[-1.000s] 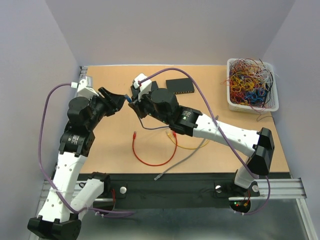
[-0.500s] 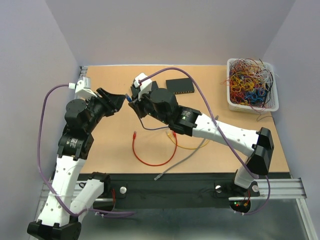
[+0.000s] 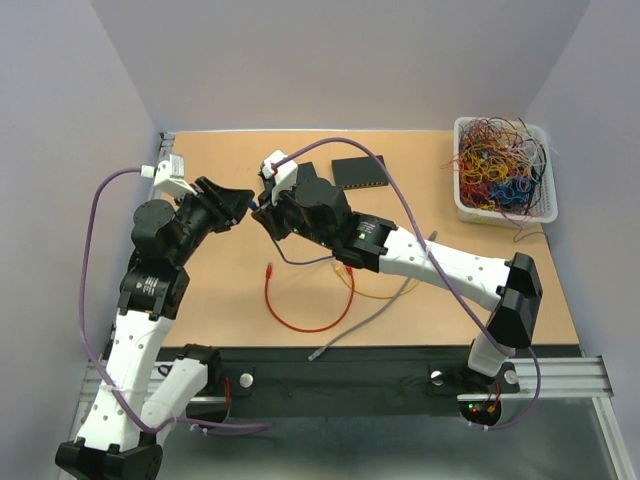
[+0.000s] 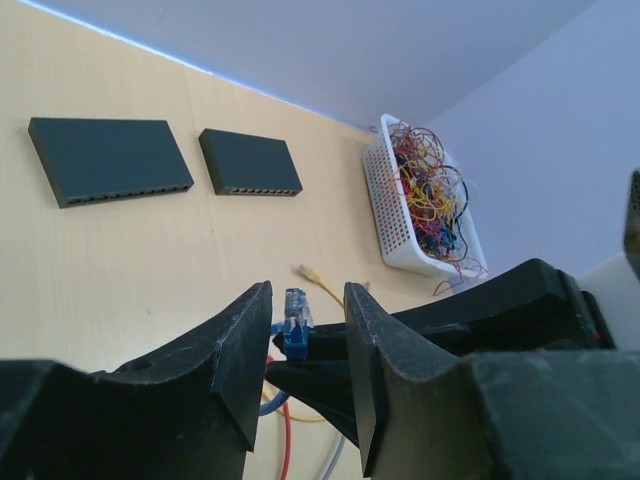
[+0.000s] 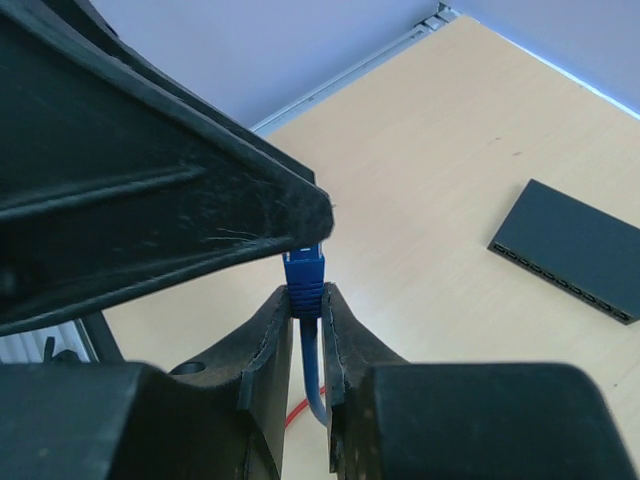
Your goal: Insert the plug into the switch port
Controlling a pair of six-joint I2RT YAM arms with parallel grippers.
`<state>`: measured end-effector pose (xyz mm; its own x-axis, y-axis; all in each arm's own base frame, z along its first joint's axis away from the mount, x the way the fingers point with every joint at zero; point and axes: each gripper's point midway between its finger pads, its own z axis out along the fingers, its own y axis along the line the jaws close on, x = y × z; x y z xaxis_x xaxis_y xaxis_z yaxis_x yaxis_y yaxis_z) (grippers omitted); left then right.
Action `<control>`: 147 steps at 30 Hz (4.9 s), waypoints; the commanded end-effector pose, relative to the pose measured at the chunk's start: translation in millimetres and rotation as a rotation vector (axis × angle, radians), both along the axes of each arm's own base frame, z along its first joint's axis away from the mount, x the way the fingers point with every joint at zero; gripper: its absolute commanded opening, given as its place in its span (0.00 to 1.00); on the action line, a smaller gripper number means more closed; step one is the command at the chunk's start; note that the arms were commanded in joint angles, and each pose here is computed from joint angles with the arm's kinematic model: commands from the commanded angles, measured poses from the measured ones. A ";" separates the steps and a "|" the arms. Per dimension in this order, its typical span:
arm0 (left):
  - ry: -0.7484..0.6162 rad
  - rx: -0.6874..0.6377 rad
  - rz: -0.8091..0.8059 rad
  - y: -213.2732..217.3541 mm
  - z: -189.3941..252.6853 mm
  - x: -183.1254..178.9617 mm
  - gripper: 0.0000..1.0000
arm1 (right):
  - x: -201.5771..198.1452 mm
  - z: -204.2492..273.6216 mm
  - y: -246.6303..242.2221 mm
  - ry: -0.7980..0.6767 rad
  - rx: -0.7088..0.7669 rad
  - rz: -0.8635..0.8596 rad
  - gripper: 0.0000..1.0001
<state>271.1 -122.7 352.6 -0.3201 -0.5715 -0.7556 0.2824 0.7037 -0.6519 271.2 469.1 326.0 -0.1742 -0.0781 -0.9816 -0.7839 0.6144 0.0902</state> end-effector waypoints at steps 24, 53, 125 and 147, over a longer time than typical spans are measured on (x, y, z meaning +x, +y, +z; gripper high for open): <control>-0.018 0.007 -0.008 -2.9 -8.9 9.3 0.00 | -1.2 53.0 3.5 -0.040 0.137 0.021 0.31; -0.011 0.021 0.013 0.9 -12.0 10.1 0.00 | -5.9 58.6 0.5 -0.039 0.186 0.031 0.28; 0.034 0.120 0.089 13.3 -26.5 36.9 0.68 | 84.2 1.2 -106.3 0.021 0.100 -0.274 0.01; 0.197 0.141 0.148 3.3 -136.1 285.1 0.66 | 254.3 -184.3 -149.2 0.334 -0.083 -0.444 0.01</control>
<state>509.4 -129.4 200.7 -0.4599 -0.5104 -0.7266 -0.0065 0.8202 -0.5721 496.2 319.4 120.5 -0.5389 -0.0573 -0.8404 -0.3884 0.9022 0.1875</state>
